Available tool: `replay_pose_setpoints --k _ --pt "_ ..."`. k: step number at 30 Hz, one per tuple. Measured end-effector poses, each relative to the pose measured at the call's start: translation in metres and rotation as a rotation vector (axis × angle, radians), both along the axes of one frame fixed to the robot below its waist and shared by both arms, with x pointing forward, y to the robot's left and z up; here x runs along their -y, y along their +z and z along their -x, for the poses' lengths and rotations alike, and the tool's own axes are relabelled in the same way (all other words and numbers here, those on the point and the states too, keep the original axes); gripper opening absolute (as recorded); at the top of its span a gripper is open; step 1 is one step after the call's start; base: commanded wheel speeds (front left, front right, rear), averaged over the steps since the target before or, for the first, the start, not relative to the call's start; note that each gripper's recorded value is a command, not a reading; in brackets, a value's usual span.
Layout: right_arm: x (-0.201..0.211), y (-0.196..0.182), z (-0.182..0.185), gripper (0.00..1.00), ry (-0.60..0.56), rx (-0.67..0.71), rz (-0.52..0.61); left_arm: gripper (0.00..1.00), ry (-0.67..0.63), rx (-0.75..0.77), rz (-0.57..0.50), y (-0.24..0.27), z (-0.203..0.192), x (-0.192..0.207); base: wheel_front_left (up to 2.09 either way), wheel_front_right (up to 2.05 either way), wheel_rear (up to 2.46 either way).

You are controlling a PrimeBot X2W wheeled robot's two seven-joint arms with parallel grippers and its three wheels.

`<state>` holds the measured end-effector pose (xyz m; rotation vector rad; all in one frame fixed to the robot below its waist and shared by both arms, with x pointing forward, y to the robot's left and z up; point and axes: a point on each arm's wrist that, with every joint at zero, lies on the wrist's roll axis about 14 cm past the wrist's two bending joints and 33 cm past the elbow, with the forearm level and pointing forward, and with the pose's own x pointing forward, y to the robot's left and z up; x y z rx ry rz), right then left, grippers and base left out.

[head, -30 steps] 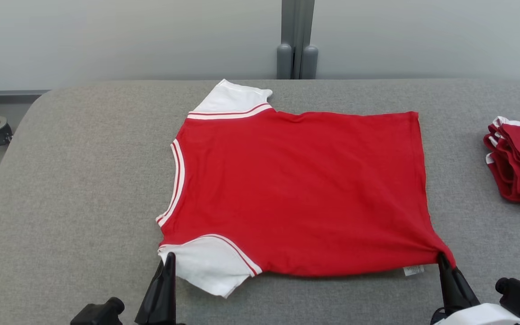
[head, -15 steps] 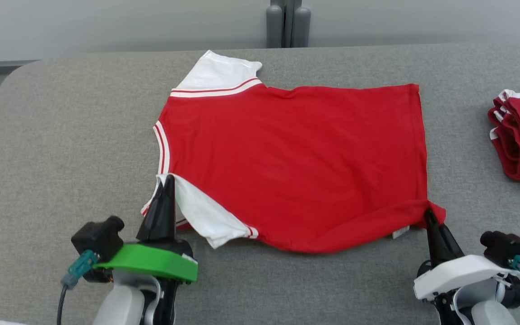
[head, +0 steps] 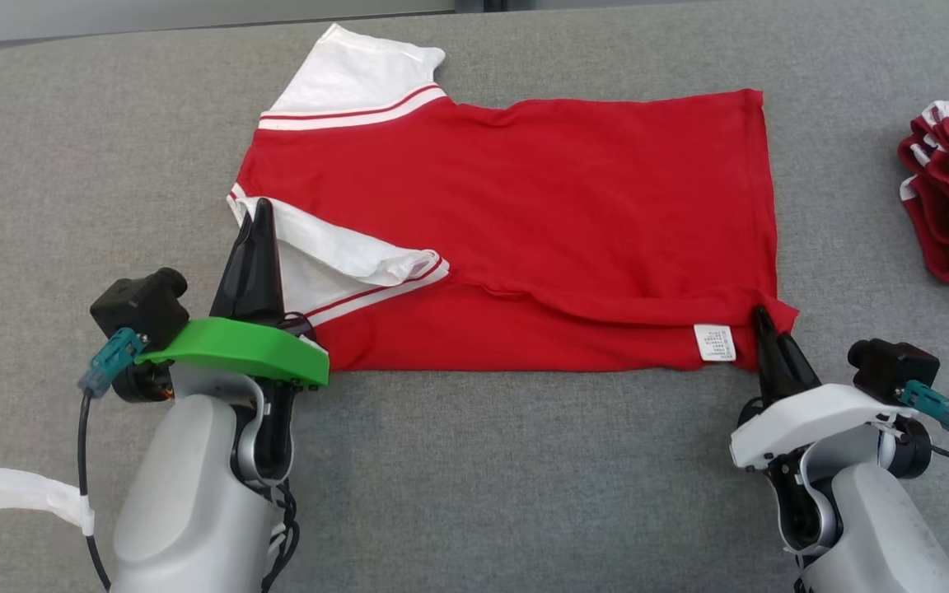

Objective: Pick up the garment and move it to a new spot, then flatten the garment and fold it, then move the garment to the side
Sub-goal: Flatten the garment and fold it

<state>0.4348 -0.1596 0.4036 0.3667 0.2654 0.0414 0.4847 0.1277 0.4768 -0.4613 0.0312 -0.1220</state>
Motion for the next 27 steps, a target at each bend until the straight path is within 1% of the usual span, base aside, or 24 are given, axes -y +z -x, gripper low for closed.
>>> replay_pose_setpoints --k 2,3,4,5,6,11,14,19,23,27 --pt "0.001 -0.003 -0.002 0.00 -0.005 -0.004 0.002 0.00 -0.005 -0.016 -0.003 -0.005 -0.004 0.002 0.00 0.00 0.00" --pt "0.003 -0.002 -0.003 0.07 -0.009 -0.001 0.003 0.00 -0.005 -0.024 -0.003 -0.008 -0.005 0.003 0.00 0.00 0.00" --pt "0.004 0.000 -0.005 0.46 -0.015 0.010 0.006 0.00 -0.005 -0.035 -0.002 -0.011 -0.007 0.003 0.00 0.00 0.00" --pt "0.006 0.005 -0.010 1.00 -0.024 0.034 0.005 0.64 -0.010 -0.049 -0.003 -0.015 -0.008 0.006 0.00 0.00 0.00" --pt "0.007 0.007 -0.012 1.00 -0.029 0.044 0.005 1.00 -0.011 -0.046 -0.002 -0.014 -0.008 0.007 0.00 0.00 0.00" --pt "0.012 0.026 -0.019 1.00 -0.052 0.116 0.003 1.00 -0.008 0.005 0.015 0.005 -0.011 0.007 0.00 0.00 0.00" --pt "0.018 0.040 -0.021 1.00 -0.071 0.166 0.005 1.00 0.005 0.033 0.035 0.015 -0.006 0.003 0.00 0.00 0.00" --pt "0.026 0.045 -0.004 1.00 -0.080 0.184 0.050 1.00 0.037 0.034 0.072 0.014 0.016 -0.008 0.00 0.00 0.00" --pt "0.030 0.049 0.012 1.00 -0.066 0.186 0.120 1.00 0.065 -0.019 0.066 -0.005 0.042 -0.018 0.00 0.00 0.00" --pt "0.029 0.054 0.024 1.00 -0.043 0.176 0.164 1.00 0.096 -0.145 0.027 -0.033 0.066 -0.032 0.00 0.00 0.00"
